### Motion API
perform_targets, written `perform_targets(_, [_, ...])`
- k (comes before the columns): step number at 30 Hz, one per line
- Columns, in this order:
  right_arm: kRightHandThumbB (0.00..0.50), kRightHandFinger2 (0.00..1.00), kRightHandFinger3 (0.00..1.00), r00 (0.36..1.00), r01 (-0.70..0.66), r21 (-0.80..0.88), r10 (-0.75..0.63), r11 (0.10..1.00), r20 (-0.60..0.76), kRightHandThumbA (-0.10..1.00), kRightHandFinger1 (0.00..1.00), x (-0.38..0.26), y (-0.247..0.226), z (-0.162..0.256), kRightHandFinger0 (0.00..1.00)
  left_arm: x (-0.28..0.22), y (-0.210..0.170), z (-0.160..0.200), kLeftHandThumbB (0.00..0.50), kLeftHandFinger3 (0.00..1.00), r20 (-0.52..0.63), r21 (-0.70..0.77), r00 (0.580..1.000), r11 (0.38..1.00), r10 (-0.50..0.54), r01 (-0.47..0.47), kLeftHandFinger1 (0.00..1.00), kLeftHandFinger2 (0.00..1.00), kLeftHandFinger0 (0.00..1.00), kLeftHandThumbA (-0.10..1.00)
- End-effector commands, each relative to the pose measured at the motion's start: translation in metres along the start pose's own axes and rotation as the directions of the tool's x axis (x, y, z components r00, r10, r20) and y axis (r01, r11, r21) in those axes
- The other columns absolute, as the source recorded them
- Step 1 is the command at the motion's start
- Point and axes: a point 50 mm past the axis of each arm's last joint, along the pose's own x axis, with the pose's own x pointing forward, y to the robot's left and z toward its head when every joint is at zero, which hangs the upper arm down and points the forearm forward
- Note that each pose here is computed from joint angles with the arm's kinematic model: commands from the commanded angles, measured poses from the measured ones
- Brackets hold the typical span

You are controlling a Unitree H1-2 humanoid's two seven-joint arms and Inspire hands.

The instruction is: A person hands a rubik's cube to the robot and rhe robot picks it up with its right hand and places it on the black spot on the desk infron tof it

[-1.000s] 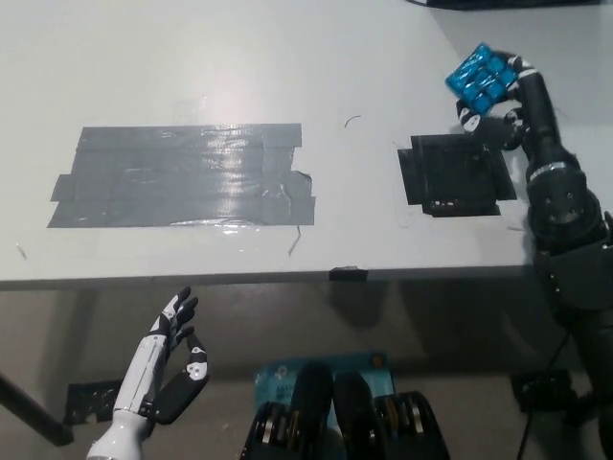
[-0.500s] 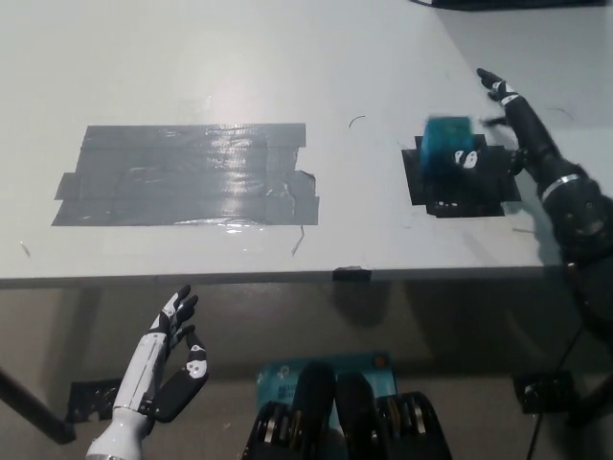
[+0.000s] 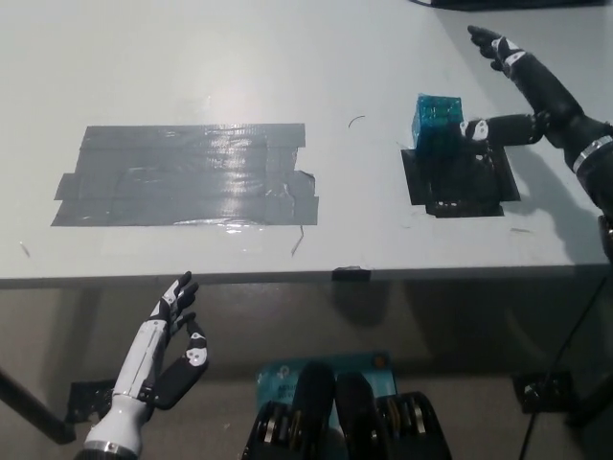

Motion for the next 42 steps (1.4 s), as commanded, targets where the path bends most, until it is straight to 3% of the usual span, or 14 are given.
perform_targets(1, [0.491, 1.00, 1.00, 0.986, 0.042, 0.001, -0.041, 0.999, 0.162, 0.85, 1.00, -0.006, -0.041, 0.057, 1.00, 0.008, 0.008, 0.013, 0.122, 1.00, 0.053, 0.011, 0.999, 1.000, 0.009, -0.009, 1.00, 1.00, 0.96, 0.03])
perform_targets(4, [0.492, 1.00, 1.00, 0.963, 0.080, 0.010, -0.080, 0.997, 0.259, 0.85, 1.00, -0.028, -0.050, 0.086, 1.00, 0.013, 0.008, 0.015, 0.120, 1.00, 0.063, 0.014, 0.998, 1.000, 0.009, -0.010, 1.00, 1.00, 0.95, 0.05])
perform_targets(6, [0.488, 1.00, 1.00, 0.922, 0.123, 0.001, -0.115, 0.992, 0.369, 0.88, 1.00, -0.059, -0.048, 0.110, 1.00, 0.017, 0.008, 0.017, 0.119, 1.00, 0.071, 0.022, 0.997, 1.000, 0.008, -0.010, 1.00, 1.00, 0.99, 0.14])
perform_targets(11, [0.486, 1.00, 1.00, 0.841, 0.149, 0.090, -0.174, 0.985, 0.512, 0.89, 1.00, -0.141, -0.006, 0.127, 1.00, 0.016, 0.006, 0.016, 0.075, 1.00, 0.083, 0.043, 0.997, 0.999, -0.006, 0.002, 1.00, 1.00, 1.00, 0.59])
perform_targets(14, [0.472, 1.00, 1.00, 0.846, 0.141, 0.162, -0.204, 0.977, 0.492, 0.93, 1.00, -0.176, 0.025, 0.111, 1.00, 0.012, 0.003, 0.011, 0.094, 1.00, 0.087, 0.014, 0.996, 1.000, -0.002, 0.001, 1.00, 1.00, 1.00, 0.82])
perform_targets(18, [0.391, 1.00, 1.00, 0.885, 0.160, 0.273, -0.261, 0.948, 0.386, 1.00, 1.00, -0.196, 0.061, 0.073, 1.00, 0.007, 0.001, 0.005, 0.111, 1.00, 0.092, -0.015, 0.996, 1.000, 0.004, -0.003, 1.00, 1.00, 1.00, 1.00])
perform_targets(19, [0.390, 1.00, 1.00, 0.893, 0.164, 0.289, -0.266, 0.943, 0.364, 1.00, 1.00, -0.198, 0.066, 0.066, 1.00, 0.006, 0.000, 0.003, 0.111, 1.00, 0.091, -0.016, 0.996, 1.000, 0.004, -0.002, 1.00, 1.00, 1.00, 1.00])
perform_targets(22, [0.294, 1.00, 1.00, 0.933, 0.173, 0.312, -0.257, 0.934, 0.251, 1.00, 1.00, -0.211, 0.102, 0.029, 1.00, -0.006, -0.004, -0.005, 0.092, 1.00, 0.073, -0.025, 0.997, 1.000, 0.000, 0.002, 1.00, 1.00, 1.00, 1.00])
perform_targets(26, [0.240, 1.00, 1.00, 0.971, 0.161, 0.383, -0.215, 0.910, 0.103, 1.00, 1.00, -0.221, 0.148, -0.019, 1.00, -0.018, -0.010, -0.014, 0.102, 1.00, 0.048, -0.034, 0.999, 0.999, -0.008, 0.010, 1.00, 1.00, 1.00, 1.00])
perform_targets(27, [0.191, 1.00, 1.00, 0.972, 0.164, 0.378, -0.214, 0.911, 0.093, 1.00, 1.00, -0.222, 0.153, -0.024, 1.00, -0.020, -0.011, -0.015, 0.102, 1.00, 0.047, -0.038, 0.999, 0.999, -0.007, 0.009, 1.00, 1.00, 1.00, 1.00])
perform_targets(29, [0.238, 1.00, 1.00, 0.983, 0.160, 0.381, -0.182, 0.911, 0.021, 1.00, 1.00, -0.224, 0.168, -0.044, 1.00, -0.027, -0.014, -0.018, 0.101, 1.00, 0.042, -0.039, 0.999, 0.999, -0.006, 0.008, 1.00, 1.00, 1.00, 1.00])
perform_targets(32, [0.214, 1.00, 1.00, 0.988, 0.153, 0.374, -0.152, 0.915, -0.032, 1.00, 1.00, -0.220, 0.182, -0.062, 1.00, -0.030, -0.011, -0.021, 0.108, 1.00, 0.046, -0.042, 0.999, 0.999, -0.002, 0.004, 1.00, 1.00, 1.00, 1.00])
perform_targets(36, [0.254, 1.00, 1.00, 0.990, 0.143, 0.357, -0.134, 0.923, -0.049, 1.00, 1.00, -0.218, 0.184, -0.072, 1.00, -0.028, -0.012, -0.024, 0.125, 1.00, 0.041, -0.042, 0.999, 0.999, -0.002, 0.003, 1.00, 1.00, 1.00, 1.00])
perform_targets(42, [0.239, 1.00, 1.00, 0.993, 0.119, 0.350, -0.109, 0.929, -0.050, 1.00, 1.00, -0.216, 0.187, -0.073, 1.00, -0.029, -0.011, -0.025, 0.160, 1.00, 0.040, -0.066, 0.999, 0.998, -0.003, 0.006, 1.00, 1.00, 1.00, 1.00])
